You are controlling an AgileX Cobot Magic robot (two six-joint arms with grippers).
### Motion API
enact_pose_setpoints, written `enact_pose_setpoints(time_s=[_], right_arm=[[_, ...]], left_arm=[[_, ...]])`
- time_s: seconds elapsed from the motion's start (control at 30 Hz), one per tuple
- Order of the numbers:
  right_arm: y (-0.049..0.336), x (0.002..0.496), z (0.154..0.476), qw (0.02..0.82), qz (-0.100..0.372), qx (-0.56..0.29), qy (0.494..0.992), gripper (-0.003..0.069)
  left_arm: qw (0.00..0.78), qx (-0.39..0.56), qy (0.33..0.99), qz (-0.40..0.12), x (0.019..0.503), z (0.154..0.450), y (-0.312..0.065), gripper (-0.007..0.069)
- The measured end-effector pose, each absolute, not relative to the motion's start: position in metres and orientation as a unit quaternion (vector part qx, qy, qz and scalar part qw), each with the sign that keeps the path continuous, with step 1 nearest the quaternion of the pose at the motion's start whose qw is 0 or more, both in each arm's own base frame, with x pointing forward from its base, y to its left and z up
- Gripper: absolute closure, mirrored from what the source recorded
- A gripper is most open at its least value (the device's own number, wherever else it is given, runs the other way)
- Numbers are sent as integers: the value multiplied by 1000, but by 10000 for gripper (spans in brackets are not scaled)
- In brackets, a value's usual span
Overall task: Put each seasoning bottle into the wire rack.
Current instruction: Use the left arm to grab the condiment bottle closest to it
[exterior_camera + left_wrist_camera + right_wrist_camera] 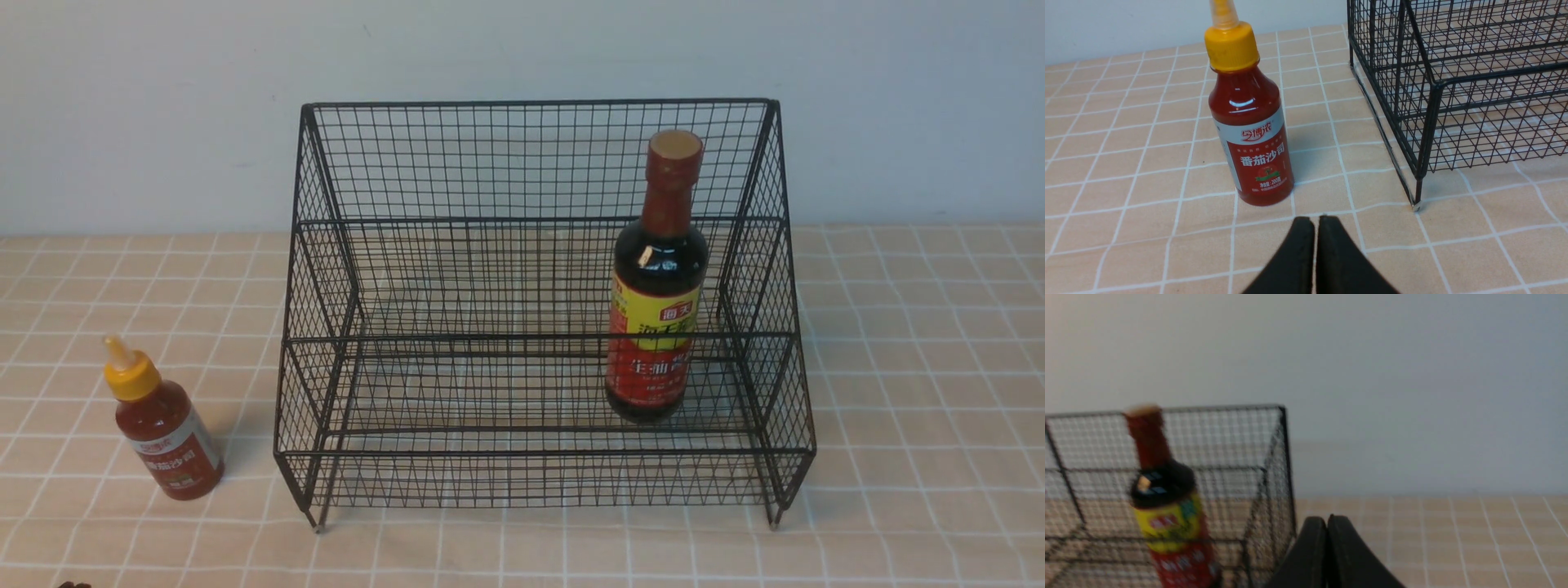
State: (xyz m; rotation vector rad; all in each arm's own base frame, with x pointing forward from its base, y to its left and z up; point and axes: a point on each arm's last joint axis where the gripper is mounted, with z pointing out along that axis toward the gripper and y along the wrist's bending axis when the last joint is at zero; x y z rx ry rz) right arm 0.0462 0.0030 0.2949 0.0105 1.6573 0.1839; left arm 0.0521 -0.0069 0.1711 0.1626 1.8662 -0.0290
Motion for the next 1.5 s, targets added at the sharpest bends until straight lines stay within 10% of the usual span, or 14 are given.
enact_pose_setpoints(time_s=[0.3,1.5], right_arm=[[-4,54,178,601,21,61,796,672],[-4,54,181,628,17,61,776,672]], left_arm=[[592,70,802,-12,52,171,-7,631],[592,70,802,-12,52,171,-7,631]])
